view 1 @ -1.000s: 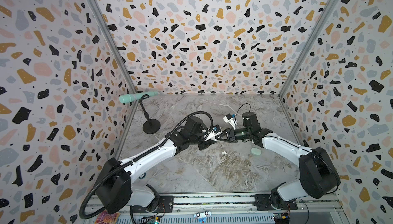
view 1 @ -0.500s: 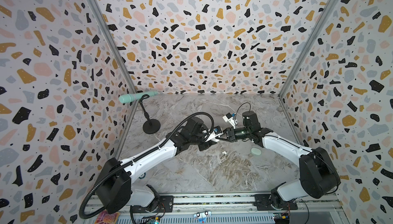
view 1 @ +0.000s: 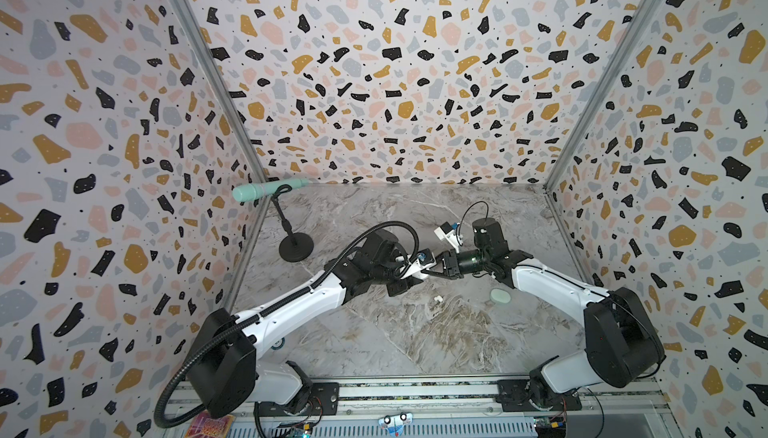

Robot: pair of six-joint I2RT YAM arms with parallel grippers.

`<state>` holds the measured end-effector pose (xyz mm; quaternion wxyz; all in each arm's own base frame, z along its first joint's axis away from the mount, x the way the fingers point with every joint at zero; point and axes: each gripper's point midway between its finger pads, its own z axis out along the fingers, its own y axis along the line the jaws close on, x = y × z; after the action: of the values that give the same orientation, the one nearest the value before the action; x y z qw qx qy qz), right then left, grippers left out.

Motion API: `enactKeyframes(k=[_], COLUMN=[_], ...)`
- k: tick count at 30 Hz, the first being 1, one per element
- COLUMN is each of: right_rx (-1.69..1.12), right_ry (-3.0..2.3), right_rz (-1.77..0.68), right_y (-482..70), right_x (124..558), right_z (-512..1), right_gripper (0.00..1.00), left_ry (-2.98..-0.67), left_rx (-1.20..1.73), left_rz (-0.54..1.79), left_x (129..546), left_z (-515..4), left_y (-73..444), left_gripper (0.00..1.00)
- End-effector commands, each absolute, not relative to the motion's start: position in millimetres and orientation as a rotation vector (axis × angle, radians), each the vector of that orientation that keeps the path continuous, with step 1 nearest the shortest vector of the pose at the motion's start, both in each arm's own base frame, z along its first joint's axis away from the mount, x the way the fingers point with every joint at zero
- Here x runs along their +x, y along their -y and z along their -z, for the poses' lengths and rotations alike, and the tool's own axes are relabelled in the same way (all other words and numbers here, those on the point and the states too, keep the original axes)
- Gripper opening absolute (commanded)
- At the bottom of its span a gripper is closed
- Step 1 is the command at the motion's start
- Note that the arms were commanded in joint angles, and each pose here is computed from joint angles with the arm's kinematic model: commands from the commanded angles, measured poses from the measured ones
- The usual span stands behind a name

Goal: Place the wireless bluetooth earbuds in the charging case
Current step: 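Close the right gripper on the white case held by the left gripper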

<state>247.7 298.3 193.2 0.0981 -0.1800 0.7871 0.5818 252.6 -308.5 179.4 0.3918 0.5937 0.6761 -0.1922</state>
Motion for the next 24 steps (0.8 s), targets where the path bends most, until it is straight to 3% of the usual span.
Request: enactKeyframes(k=[1, 11, 17, 20, 24], right_rx=[-0.645, -0.658, -0.658, -0.654, -0.654], right_ry=[-2.264, -2.262, -2.26, -2.265, -2.267], right_rz=[-1.79, -1.798, -1.797, -1.797, -1.793], right_y=[-307.0, -307.0, -307.3, -307.2, -306.6], right_x=[237.5, 236.0, 236.5, 236.6, 236.7], right_z=[-214.8, -216.5, -217.6, -216.6, -216.6], right_gripper=[0.34, 0.34, 0.29, 0.26, 0.24], left_ry=[-1.66, -1.657, -1.657, -1.655, -1.653], left_rx=[1.503, 1.512, 1.515, 1.506, 1.496], left_rz=[0.477, 0.462, 0.463, 0.455, 0.431], left_x=[252.2, 252.0, 251.3, 252.4, 254.3], left_z=[-190.5, -189.0, -188.2, -190.1, -189.5], left_y=[311.4, 309.7, 310.0, 309.5, 306.6], left_gripper=[0.07, 0.07, 0.08, 0.18, 0.49])
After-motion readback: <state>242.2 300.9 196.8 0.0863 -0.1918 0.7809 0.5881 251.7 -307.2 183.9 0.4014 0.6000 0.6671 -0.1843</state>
